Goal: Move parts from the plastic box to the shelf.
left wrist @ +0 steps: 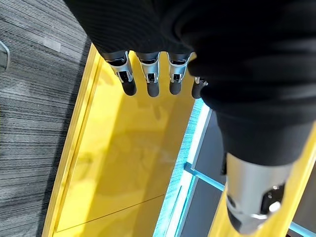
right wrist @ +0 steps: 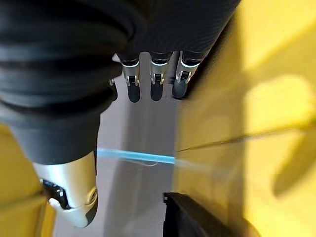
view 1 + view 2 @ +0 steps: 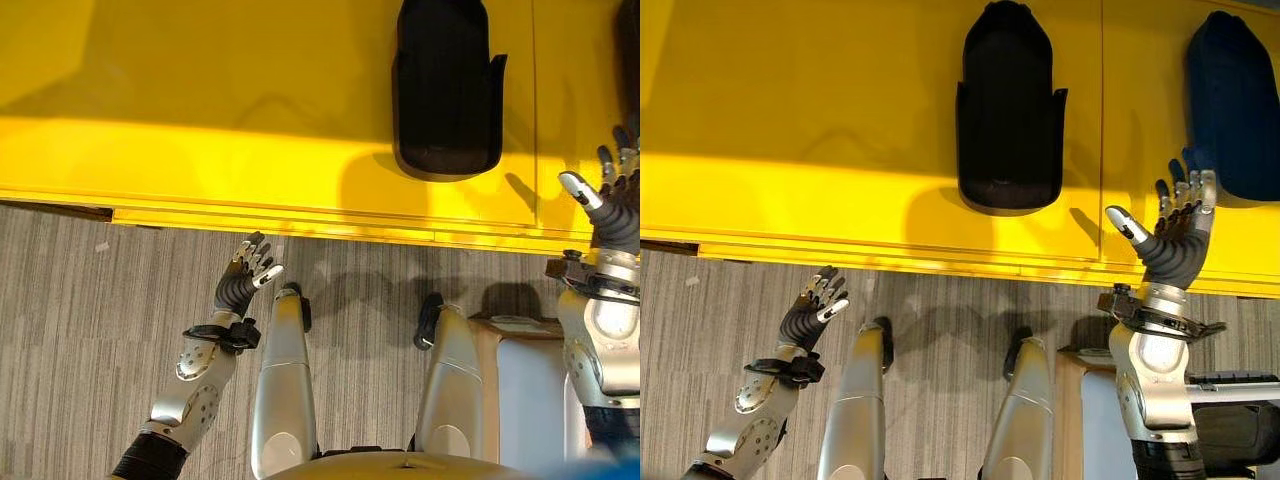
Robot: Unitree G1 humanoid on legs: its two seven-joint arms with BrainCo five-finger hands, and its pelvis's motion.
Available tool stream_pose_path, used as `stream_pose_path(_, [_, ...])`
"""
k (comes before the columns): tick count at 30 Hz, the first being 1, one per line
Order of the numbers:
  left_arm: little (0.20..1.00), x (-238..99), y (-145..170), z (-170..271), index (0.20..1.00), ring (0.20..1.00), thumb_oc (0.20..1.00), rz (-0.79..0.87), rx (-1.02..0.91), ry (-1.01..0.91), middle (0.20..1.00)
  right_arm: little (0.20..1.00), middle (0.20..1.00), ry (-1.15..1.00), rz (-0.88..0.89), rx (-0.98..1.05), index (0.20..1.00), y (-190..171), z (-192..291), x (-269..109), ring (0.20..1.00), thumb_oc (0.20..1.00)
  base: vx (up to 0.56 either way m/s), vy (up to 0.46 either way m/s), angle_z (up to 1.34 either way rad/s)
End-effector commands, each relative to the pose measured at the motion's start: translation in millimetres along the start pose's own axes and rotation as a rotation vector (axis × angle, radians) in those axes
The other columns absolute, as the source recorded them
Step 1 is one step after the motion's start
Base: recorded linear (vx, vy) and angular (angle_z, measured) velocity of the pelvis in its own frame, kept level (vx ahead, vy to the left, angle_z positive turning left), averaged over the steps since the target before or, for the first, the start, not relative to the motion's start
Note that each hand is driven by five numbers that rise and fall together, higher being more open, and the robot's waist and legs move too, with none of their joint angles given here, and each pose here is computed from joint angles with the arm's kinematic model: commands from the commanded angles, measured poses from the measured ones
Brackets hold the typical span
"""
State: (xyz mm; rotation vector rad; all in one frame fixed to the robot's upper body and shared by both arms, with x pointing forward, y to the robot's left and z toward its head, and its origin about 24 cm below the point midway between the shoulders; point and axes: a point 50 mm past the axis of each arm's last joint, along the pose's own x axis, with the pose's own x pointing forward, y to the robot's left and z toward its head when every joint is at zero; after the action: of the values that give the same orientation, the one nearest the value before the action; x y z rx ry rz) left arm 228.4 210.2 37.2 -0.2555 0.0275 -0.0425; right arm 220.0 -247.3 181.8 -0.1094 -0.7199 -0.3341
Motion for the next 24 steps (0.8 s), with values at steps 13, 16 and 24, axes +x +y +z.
stream_pose_path(13, [1.000, -17.7, 4.4, -0.5, 1.000, 1.000, 1.000, -0.087, 0.123, 0.003, 1.000, 1.000, 1.000, -0.024, 0.918, -0.997, 1.000, -3.2, -5.8, -72.1, 1.000, 1.000, 0.00, 0.014, -0.09])
stream_pose_path(16, [1.000, -17.5, 3.4, -2.5, 1.000, 1.000, 1.000, -0.084, 0.134, 0.014, 1.000, 1.000, 1.000, 0.002, 0.989, -1.047, 1.000, -3.7, -15.2, -81.4, 1.000, 1.000, -0.01, 0.006, -0.01])
stream_pose_path(24, [1.000, -12.6, 0.8, -6.5, 1.000, 1.000, 1.000, -0.047, 0.132, 0.004, 1.000, 1.000, 1.000, 0.060, 1.059, -1.064, 1.000, 7.5, -44.8, -95.5, 1.000, 1.000, -0.01, 0.005, -0.02])
